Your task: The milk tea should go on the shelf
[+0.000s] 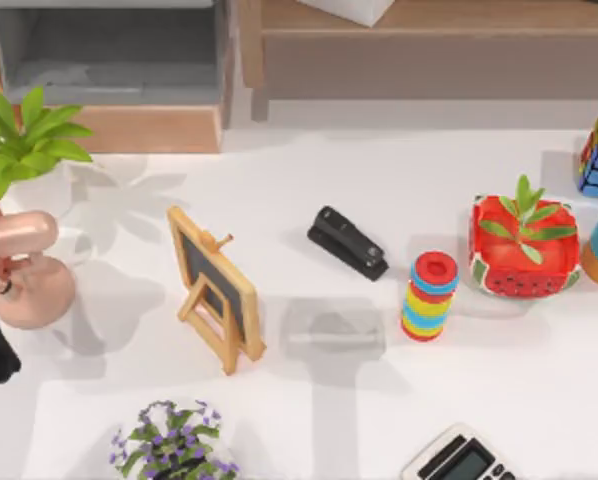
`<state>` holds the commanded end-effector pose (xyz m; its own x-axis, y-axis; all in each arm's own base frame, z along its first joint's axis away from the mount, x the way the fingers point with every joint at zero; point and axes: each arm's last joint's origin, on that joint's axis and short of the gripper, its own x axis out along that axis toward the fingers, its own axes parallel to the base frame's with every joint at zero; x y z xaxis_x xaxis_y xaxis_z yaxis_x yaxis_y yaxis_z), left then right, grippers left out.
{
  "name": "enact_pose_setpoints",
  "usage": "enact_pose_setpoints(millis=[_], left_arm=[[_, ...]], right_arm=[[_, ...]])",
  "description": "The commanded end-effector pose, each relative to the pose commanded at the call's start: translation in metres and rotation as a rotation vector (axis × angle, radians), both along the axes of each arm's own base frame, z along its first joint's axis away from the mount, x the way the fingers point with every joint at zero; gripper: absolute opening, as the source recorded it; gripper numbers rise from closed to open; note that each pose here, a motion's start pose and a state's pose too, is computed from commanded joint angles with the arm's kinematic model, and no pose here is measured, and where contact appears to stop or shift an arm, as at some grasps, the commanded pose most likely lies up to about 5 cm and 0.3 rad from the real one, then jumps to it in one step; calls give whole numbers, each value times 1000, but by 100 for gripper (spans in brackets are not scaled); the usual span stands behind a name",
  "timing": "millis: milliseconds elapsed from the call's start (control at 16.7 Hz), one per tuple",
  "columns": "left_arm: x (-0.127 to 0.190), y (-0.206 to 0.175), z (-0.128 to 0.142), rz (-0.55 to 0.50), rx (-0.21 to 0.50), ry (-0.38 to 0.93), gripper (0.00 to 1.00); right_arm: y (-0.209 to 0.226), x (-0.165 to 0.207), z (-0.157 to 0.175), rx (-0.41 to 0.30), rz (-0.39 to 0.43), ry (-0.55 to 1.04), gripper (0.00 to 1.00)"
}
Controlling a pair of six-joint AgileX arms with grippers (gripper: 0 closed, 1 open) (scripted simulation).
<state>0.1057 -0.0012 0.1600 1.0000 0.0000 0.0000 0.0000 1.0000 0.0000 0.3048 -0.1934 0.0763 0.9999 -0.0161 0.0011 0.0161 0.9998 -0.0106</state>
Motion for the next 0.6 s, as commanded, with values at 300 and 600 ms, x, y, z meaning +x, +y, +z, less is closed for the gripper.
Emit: enact_pose_setpoints(millis=[300, 600], left_arm=[[0, 0, 0, 0, 0, 0, 100], [0, 0, 0, 0, 0, 0, 100]], right_arm=[[0, 0, 0, 0, 0, 0, 0], [0, -1, 8, 2, -1, 0, 0]])
